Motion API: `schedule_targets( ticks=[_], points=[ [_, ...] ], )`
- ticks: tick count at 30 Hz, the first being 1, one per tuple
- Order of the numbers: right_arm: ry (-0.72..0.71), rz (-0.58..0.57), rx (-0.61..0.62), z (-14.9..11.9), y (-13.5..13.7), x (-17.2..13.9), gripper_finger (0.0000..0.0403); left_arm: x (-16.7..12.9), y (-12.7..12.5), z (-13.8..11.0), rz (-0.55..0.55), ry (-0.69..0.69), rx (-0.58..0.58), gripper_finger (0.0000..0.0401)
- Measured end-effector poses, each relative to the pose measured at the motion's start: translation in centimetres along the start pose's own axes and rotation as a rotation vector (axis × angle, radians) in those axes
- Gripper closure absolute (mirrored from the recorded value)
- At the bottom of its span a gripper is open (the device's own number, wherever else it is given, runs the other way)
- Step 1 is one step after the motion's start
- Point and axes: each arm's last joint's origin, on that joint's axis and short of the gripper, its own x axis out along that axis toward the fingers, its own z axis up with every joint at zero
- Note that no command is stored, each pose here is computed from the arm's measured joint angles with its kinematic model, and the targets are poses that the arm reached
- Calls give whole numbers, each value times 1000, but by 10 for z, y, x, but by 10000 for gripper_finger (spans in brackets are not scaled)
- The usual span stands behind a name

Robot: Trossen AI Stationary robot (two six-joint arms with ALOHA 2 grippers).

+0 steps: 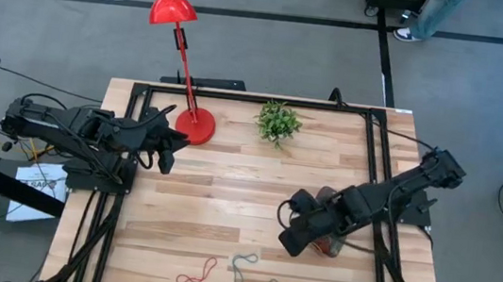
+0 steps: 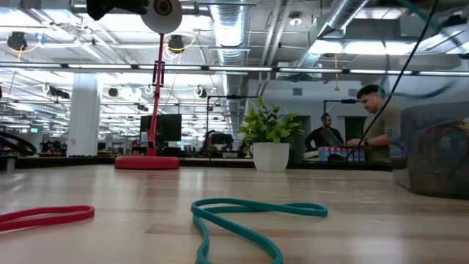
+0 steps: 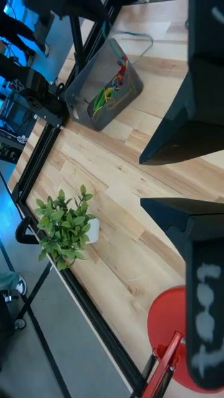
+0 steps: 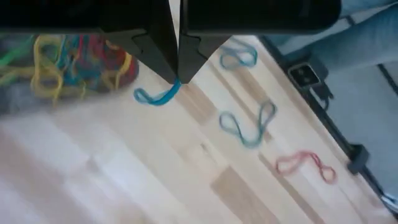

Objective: Pick and place items into bin
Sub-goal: Put the blue rubber band into the black bin, then put the red rubber band into the black bin

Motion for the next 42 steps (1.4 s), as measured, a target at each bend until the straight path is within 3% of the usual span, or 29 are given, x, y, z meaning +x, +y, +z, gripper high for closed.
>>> schedule_targets(
  ticks=[5, 12, 17, 25, 29, 42],
  points=[
    [-33, -72, -30, 6, -5, -15, 403, 0, 0, 0, 0, 0, -2, 317],
    [68, -373, 138, -12, -31, -25, 403, 0, 0, 0, -1, 0, -6, 317],
    [48, -350, 166, -18, -28, -13, 403, 0, 0, 0, 0, 0, -2, 317],
    [13, -322, 184, -21, -34, 31, 403, 0, 0, 0, 3, -2, 15, 317],
    [8, -341, 252, -23, -40, 42, 397, 0, 0, 0, 4, -2, 16, 317],
    [106, -326, 243, -25, -41, 46, 304, 0, 0, 0, 4, -2, 17, 317]
  ],
)
